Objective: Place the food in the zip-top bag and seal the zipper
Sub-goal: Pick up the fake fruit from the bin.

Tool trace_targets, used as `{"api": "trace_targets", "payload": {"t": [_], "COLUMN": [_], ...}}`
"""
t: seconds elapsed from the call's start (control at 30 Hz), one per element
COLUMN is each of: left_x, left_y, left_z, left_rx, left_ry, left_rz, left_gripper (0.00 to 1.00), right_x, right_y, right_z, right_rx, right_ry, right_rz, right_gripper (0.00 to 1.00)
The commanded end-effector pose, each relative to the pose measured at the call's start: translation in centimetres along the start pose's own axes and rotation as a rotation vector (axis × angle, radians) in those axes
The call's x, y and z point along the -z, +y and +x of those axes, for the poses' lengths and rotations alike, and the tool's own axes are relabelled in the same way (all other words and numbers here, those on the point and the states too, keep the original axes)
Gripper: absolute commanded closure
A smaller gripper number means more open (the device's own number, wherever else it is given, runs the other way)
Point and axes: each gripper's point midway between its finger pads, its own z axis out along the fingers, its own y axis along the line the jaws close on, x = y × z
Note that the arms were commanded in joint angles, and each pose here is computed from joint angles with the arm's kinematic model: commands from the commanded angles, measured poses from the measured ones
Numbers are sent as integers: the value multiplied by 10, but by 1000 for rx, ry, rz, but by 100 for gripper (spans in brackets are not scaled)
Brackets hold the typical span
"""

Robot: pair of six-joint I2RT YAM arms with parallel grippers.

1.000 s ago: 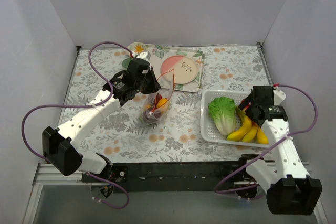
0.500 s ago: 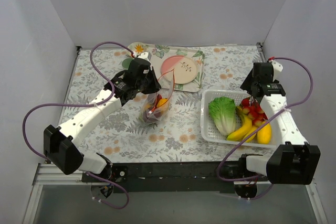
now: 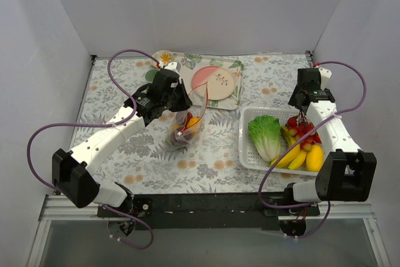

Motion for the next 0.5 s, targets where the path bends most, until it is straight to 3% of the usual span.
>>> {"api": "trace_targets", "payload": {"t": [0.0, 0.47], "left_x": [-2, -2], "left_y": [0, 1], "left_z": [0, 1], "left_rx": [-11, -11], "left_ry": [-1, -2], "left_rz": [4, 3], "left_gripper": [100, 100], "right_x": [-4, -19], "right_y": [-7, -11], "right_z": [0, 16], "right_rx": [48, 101], "right_ry": [2, 49], "right_rz": [52, 105], "right_gripper": [33, 33]}}
